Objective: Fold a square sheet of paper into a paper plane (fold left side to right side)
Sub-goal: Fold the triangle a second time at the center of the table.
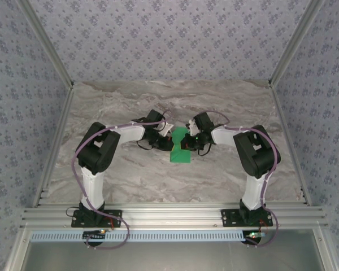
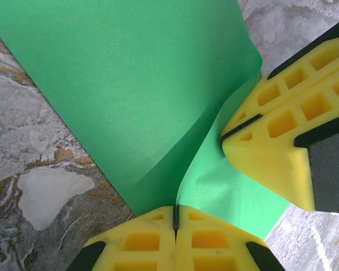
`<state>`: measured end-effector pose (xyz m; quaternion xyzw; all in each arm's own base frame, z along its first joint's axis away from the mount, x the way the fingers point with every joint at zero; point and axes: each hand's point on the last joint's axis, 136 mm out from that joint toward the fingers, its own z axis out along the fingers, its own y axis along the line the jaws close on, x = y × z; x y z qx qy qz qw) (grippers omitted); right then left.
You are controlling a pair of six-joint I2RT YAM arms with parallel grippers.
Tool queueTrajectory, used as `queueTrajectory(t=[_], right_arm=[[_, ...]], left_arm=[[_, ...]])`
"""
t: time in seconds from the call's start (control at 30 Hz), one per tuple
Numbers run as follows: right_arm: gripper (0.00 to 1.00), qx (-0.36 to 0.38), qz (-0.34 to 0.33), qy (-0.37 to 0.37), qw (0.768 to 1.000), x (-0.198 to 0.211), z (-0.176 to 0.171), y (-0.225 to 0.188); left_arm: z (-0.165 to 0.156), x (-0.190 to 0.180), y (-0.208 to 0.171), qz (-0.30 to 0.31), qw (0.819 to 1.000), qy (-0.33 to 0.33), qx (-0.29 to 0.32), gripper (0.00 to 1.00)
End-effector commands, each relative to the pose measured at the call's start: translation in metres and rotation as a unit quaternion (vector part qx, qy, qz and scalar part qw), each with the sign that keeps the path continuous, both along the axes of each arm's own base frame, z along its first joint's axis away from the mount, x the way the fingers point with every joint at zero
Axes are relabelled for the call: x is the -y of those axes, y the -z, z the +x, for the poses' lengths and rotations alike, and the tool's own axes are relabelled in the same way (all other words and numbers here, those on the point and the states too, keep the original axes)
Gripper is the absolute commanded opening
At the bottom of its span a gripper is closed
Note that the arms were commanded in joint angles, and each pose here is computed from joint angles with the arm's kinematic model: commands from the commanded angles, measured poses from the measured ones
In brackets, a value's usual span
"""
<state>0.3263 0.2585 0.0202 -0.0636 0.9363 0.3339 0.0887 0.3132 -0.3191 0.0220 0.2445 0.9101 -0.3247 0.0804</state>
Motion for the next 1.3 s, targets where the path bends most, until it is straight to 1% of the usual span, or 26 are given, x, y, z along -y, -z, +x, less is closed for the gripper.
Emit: queueTrajectory(t=[0.0,0.13,0.2,0.3,0.37,0.47,0.6,0.7,0.8,0.9,1.27], right_arm=[[0.04,-0.036,-0.046,-0.001,0.998,0.014,-0.016,0.028],[0.04,-0.040,-0.051,0.000,0.998,0.016,-0.018,0.031],[0.04,-0.039,-0.053,-0.002,0.998,0.017,-0.018,0.031],[0.04,-0.037,-0.052,-0.003,0.998,0.016,-0.018,0.031],[0.04,-0.038,-0.051,-0.002,0.998,0.016,-0.018,0.031],[0.04,-0.036,-0.050,-0.003,0.998,0.015,-0.017,0.030],[0.04,-0.037,-0.051,-0.004,0.998,0.015,-0.018,0.030],[0.04,-0.037,-0.053,-0.004,0.998,0.016,-0.017,0.030],[0.04,-0.038,-0.055,-0.006,0.998,0.016,-0.017,0.030],[0.04,-0.037,-0.055,-0.006,0.998,0.015,-0.017,0.029],[0.04,-0.037,-0.065,-0.013,0.997,0.014,-0.017,0.029]], left_arm=[[0.006,-0.004,-0.005,0.012,1.000,-0.015,0.009,0.09],[0.007,-0.006,-0.021,0.006,0.999,-0.026,0.024,0.15],[0.009,-0.009,-0.030,0.005,0.999,-0.036,0.036,0.20],[0.006,-0.014,-0.040,0.004,0.998,-0.047,0.047,0.26],[0.000,-0.015,-0.045,-0.005,0.998,-0.051,0.044,0.26],[-0.014,-0.012,-0.055,-0.036,0.997,-0.052,0.034,0.25],[-0.039,0.004,-0.068,-0.088,0.996,-0.033,0.010,0.23],[-0.053,0.016,-0.071,-0.107,0.994,-0.021,-0.014,0.23],[-0.062,0.026,-0.071,-0.115,0.993,-0.011,-0.022,0.23],[-0.063,0.032,-0.064,-0.108,0.994,-0.006,-0.027,0.23],[-0.056,0.027,-0.021,-0.057,0.997,-0.019,-0.042,0.23]])
